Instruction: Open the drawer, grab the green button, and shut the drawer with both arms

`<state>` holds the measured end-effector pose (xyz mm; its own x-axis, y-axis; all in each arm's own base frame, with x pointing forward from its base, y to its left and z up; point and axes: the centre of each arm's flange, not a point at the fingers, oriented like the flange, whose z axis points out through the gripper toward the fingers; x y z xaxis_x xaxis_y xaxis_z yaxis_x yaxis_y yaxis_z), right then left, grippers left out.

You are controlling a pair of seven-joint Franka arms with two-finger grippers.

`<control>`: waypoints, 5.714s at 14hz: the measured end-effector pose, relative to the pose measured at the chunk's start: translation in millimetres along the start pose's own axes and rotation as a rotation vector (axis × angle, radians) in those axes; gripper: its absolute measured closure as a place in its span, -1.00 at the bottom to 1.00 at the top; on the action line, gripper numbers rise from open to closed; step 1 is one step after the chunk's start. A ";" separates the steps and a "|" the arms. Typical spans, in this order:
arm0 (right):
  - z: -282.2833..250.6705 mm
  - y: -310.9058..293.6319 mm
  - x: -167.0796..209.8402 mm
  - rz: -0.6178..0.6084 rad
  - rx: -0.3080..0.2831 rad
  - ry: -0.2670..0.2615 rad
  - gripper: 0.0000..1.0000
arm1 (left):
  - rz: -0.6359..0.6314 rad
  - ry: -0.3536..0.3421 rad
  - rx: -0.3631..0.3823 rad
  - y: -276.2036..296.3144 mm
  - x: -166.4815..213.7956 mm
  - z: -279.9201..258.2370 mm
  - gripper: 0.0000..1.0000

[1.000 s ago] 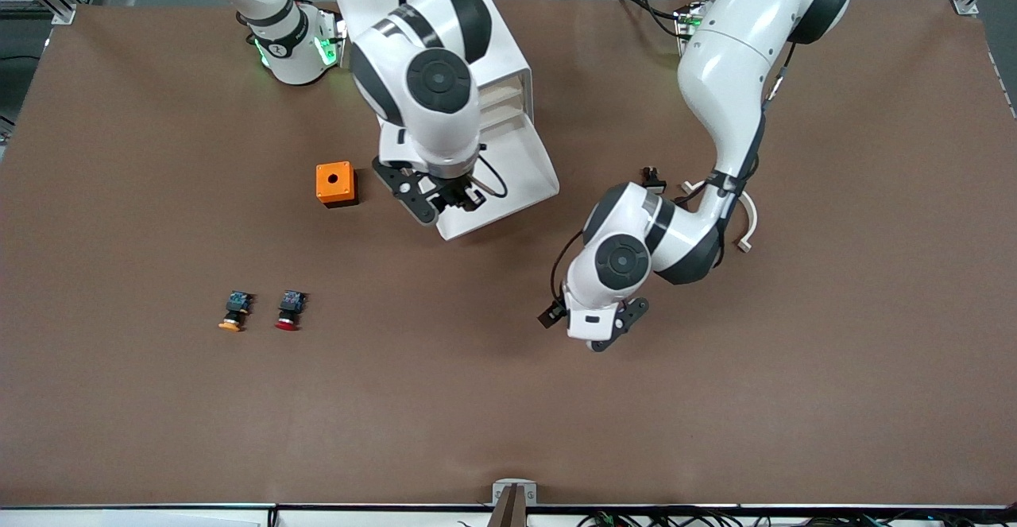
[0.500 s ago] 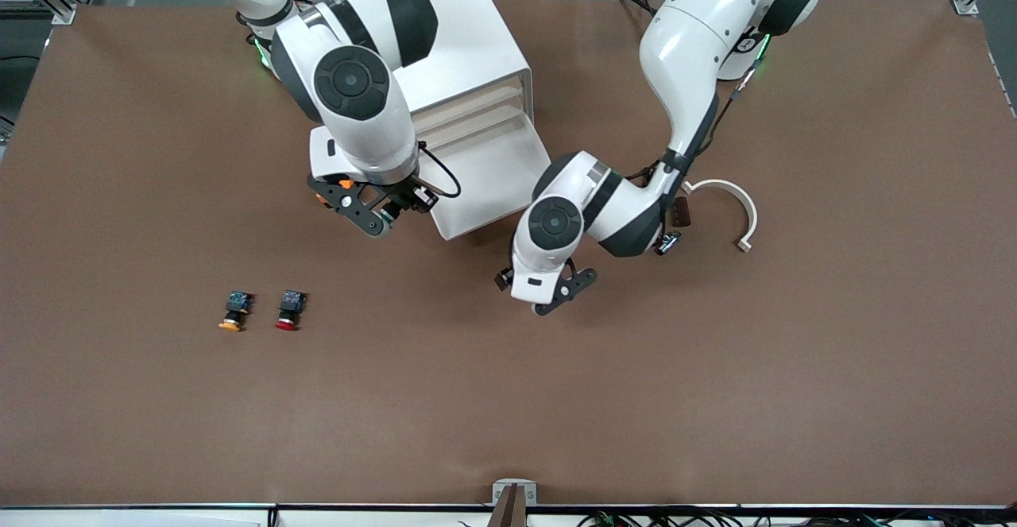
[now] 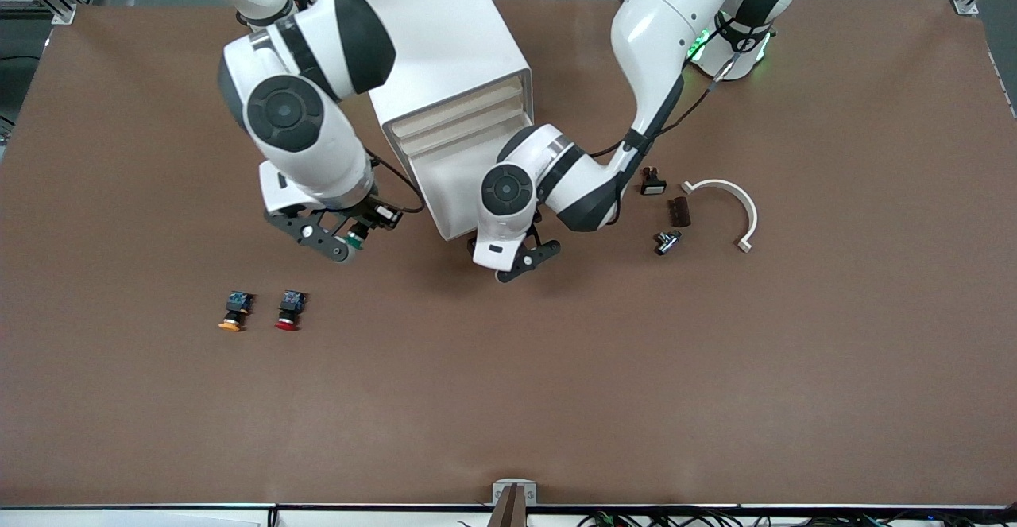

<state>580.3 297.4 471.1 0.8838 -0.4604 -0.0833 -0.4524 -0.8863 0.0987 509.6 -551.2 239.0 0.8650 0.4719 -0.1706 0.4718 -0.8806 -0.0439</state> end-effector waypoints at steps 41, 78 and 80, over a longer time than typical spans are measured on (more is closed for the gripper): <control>271.5 50.9 81.0 -0.292 0.101 0.231 0.17 | -0.075 -0.151 -0.258 -99.8 70.0 -262.7 -0.99; 66.4 183.2 130.1 -0.352 -0.015 0.069 -1.00 | 0.514 0.227 -0.010 -501.5 203.2 -406.9 -0.99; 30.7 195.7 125.0 -0.360 -0.031 0.034 -1.00 | 0.510 0.258 -0.018 -503.7 201.3 -426.3 -0.99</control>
<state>598.6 64.9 449.6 0.9895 -0.1168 -0.0849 -0.1083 -0.9892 0.0992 519.0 5.5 646.4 0.9966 -0.0161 0.0804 -0.0160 -0.9999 -0.0022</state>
